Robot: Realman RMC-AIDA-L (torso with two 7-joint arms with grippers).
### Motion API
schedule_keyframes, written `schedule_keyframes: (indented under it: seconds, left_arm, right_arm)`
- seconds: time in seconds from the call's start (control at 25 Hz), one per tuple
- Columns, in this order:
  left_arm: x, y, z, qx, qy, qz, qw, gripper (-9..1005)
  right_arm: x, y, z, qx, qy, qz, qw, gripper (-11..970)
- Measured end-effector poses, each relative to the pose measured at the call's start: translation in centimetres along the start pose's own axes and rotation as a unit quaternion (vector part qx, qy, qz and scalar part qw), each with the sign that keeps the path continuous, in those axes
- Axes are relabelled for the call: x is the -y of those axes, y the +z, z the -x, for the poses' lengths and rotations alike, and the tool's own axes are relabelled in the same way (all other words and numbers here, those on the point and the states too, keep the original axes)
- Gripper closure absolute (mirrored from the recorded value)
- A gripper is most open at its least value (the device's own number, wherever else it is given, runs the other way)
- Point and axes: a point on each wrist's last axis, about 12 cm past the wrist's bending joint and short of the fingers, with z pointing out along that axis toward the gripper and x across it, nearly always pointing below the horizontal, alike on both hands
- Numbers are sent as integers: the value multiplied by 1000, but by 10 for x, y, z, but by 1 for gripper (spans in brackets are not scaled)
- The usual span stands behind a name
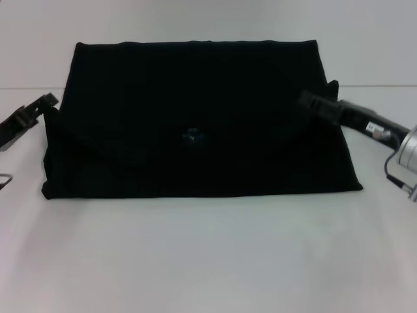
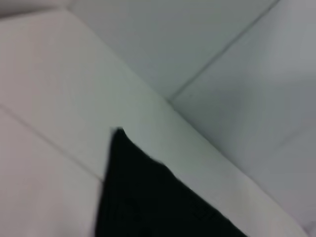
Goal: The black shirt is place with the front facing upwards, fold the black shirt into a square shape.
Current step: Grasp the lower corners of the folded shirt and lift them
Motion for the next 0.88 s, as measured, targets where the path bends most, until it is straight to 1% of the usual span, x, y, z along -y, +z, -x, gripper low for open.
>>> schedule_keyframes:
  seconds: [0.12, 0.2, 0.28, 0.36, 0.44, 0.64, 0.88]
  left_arm:
    - [-4, -21, 8, -44, -13, -17, 999, 297]
    - [-5, -39, 13, -93, -18, -28, 995, 254]
    - [-6, -48, 15, -128, -16, -28, 991, 196]
    - [-7, -58, 18, -179, 1, -15, 984, 122]
    - [-7, -60, 19, -202, 17, -8, 979, 48]
    - [-5, -54, 19, -222, 44, -2, 974, 50]
    - [-6, -43, 17, -220, 69, 26, 973, 54]
  right_arm:
    - [-9, -8, -7, -36, -36, 52, 997, 192]
    - [-16, -12, -12, -65, -67, 86, 992, 142]
    - [-22, -17, -20, -98, -102, 119, 983, 100]
    - [-26, -22, -28, -123, -127, 145, 973, 66]
    - [-28, -26, -35, -139, -143, 160, 967, 32]
    - [-32, -30, -49, -169, -175, 182, 953, 44]
    - [-32, -32, -54, -180, -175, 185, 950, 53]
